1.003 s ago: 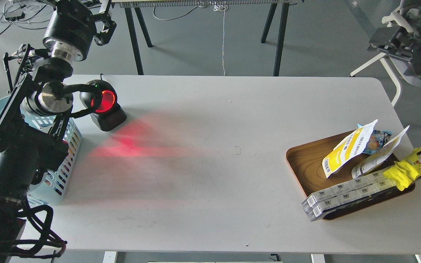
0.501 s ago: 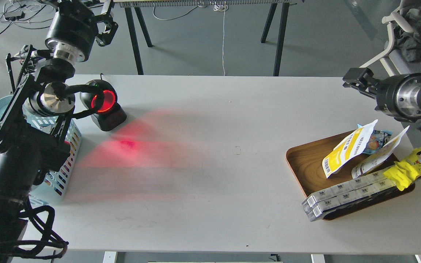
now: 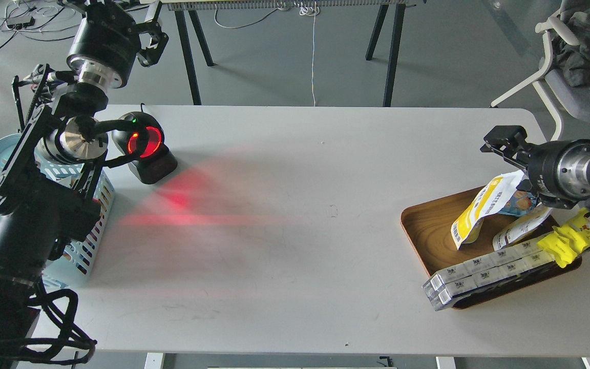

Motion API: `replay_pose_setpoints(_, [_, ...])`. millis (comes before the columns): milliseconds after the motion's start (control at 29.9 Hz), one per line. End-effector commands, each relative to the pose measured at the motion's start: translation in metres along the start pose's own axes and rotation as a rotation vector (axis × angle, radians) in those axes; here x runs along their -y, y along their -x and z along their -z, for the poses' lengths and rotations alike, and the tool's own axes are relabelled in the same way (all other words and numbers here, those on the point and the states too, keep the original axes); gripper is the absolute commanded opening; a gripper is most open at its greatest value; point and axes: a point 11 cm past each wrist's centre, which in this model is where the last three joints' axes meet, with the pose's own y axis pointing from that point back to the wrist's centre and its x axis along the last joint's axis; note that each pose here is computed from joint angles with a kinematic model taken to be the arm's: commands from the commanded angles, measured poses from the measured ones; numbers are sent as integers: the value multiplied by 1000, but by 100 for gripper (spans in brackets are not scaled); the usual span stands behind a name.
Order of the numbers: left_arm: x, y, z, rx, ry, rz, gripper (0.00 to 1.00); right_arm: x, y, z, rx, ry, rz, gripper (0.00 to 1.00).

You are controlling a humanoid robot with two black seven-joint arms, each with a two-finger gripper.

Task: Scan snack and place in basket
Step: 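Lower the right gripper and grasp the yellow snack packet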

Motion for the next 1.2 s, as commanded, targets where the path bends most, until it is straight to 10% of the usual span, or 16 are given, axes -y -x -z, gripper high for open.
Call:
replay_pose_setpoints(0, [-1, -1, 0, 2, -1, -2, 100, 3, 3, -6, -3, 11, 9, 97])
replay_pose_setpoints(1170, [0, -1, 1, 1, -2, -2, 100, -24, -25, 3, 87, -101, 23, 94])
